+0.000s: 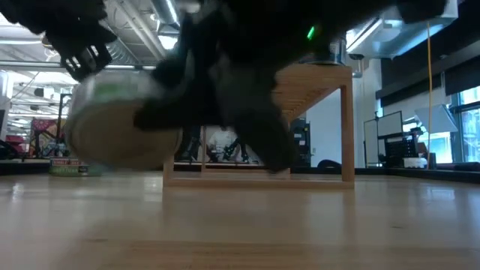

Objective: Stack canned seafood by type on shelf
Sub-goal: Stack the green tuna can on top of the green tuna can on the shelf

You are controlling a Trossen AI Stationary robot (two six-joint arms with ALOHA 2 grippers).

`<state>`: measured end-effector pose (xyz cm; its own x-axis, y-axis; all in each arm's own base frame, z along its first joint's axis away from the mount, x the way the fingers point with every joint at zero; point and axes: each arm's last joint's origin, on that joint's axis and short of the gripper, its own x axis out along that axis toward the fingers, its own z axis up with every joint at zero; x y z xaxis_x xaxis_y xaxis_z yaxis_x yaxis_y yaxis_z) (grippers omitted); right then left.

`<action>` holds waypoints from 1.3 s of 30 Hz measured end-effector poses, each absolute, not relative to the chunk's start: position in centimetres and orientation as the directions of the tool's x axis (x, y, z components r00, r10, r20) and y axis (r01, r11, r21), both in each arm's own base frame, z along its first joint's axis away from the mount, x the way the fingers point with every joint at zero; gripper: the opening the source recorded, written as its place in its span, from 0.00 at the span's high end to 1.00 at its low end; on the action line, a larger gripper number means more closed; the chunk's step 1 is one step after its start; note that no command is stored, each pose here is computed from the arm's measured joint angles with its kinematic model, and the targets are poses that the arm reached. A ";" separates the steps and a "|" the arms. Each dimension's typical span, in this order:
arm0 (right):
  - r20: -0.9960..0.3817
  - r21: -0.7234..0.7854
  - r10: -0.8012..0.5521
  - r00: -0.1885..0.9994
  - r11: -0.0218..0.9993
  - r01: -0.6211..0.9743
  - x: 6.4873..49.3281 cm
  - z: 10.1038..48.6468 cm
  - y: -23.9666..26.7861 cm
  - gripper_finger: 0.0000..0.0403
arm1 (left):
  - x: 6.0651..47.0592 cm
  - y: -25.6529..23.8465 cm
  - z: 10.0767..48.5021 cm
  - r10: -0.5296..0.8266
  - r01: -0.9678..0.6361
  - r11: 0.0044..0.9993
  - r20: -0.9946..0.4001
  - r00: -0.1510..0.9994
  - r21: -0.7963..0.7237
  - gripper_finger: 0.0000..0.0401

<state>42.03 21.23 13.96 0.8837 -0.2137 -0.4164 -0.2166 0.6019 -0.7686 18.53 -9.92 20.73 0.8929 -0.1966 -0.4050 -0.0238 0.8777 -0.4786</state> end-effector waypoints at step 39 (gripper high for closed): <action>-0.147 -0.936 -0.615 0.775 0.340 0.092 40.7 27.0 14.5 0.61 | 19.4 -9.8 24.8 -0.052 0.052 0.994 0.007 0.999 -0.100 0.99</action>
<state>40.66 14.54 27.03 0.7748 -0.6149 -0.1471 0.0922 0.3401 -0.9359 19.45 -9.83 24.77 0.9986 -0.0515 0.0068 0.0519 0.9937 -0.0996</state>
